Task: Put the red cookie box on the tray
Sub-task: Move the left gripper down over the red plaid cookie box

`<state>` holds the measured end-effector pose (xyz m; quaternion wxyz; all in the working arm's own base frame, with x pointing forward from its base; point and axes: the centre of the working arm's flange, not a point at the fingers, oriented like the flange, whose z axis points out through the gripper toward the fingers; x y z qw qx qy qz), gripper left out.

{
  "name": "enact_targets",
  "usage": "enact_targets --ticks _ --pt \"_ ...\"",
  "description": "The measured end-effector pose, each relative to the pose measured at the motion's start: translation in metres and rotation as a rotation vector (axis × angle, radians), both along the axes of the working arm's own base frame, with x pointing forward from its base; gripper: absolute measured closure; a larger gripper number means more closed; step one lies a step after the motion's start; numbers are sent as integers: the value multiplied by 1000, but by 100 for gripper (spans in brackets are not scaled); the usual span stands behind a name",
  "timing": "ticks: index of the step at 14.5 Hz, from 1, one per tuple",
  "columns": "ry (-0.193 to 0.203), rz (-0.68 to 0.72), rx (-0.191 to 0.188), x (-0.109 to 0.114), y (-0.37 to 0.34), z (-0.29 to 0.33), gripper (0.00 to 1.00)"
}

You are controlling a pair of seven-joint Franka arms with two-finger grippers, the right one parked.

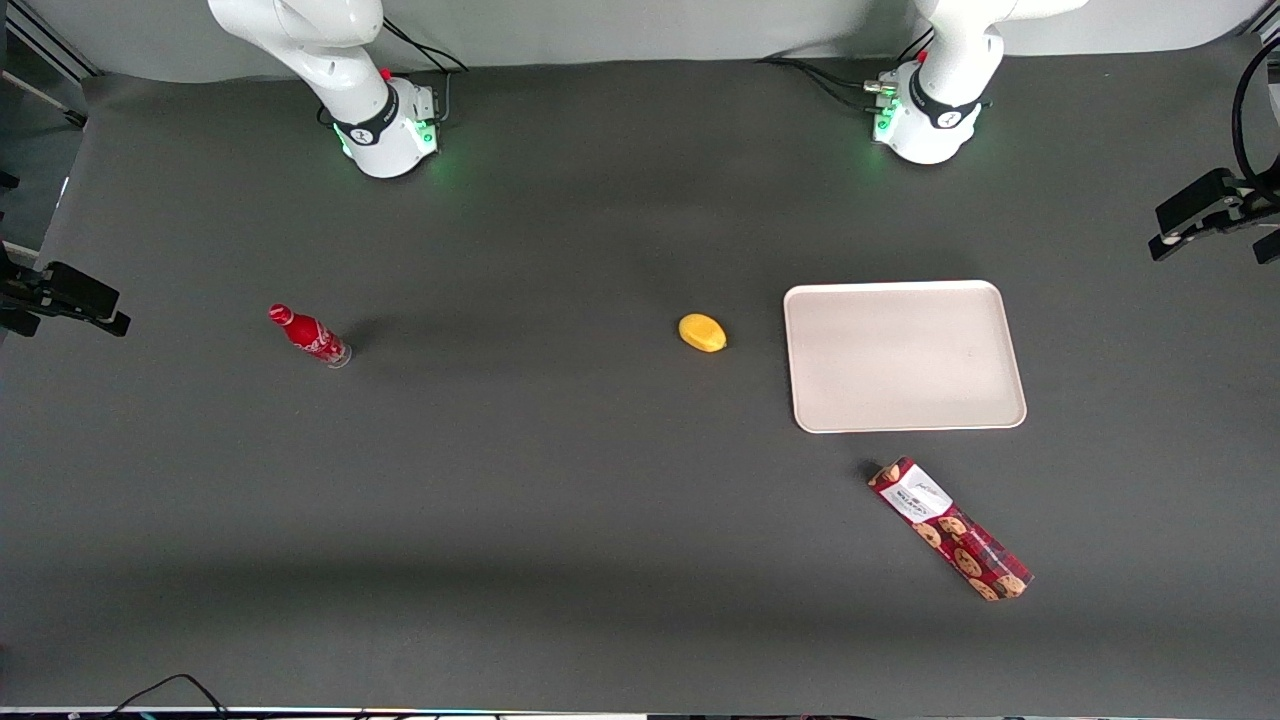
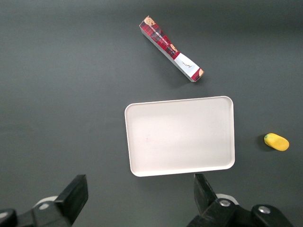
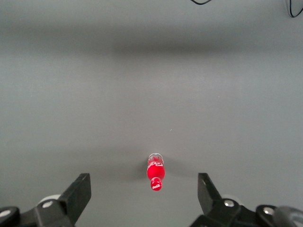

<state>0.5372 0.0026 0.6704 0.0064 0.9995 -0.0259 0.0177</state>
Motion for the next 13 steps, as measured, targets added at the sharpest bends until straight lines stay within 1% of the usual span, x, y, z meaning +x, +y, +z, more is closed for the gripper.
enact_targets --ticks 5,7,9,11,13 --pt "0 0 0 0 0 -1 0" --pt "6 -1 -2 5 -1 -8 0" --pt "6 39 -7 17 -6 -22 0" --pt "8 137 -14 37 -19 -41 0" --pt "23 257 -19 61 -34 -62 0"
